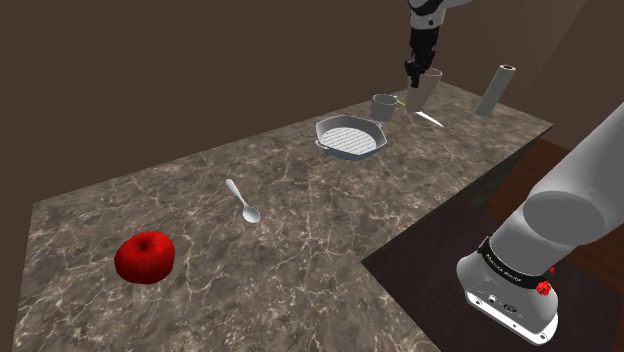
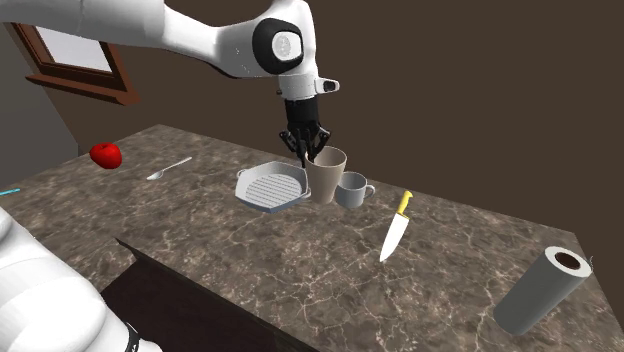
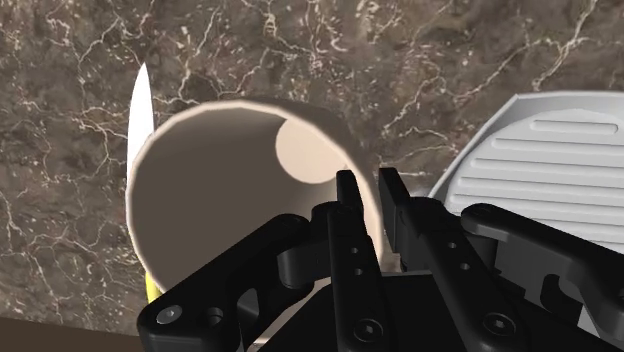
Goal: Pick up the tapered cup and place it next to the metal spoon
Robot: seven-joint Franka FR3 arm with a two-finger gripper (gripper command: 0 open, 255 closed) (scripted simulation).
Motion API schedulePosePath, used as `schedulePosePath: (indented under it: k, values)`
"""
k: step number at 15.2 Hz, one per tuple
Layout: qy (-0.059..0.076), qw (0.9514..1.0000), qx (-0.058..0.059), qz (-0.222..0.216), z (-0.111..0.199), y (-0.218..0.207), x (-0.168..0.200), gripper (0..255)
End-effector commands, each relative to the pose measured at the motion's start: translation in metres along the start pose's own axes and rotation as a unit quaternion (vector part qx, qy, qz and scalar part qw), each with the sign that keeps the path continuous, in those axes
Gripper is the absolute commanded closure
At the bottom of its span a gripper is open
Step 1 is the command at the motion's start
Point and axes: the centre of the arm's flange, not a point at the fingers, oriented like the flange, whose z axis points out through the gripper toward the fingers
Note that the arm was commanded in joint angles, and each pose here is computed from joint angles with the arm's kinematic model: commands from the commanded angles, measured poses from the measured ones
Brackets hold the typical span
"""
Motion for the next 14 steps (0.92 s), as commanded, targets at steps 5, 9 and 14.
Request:
schedulePosePath:
  k: [5, 9, 14]
  values:
    - [0.000, 1.0000, 0.000, 0.000, -0.031, 0.004, -0.003, 255]
    - [0.000, 1.0000, 0.000, 0.000, -0.052, 0.007, -0.005, 255]
    - [0.000, 1.0000, 0.000, 0.000, -0.078, 0.011, -0.007, 255]
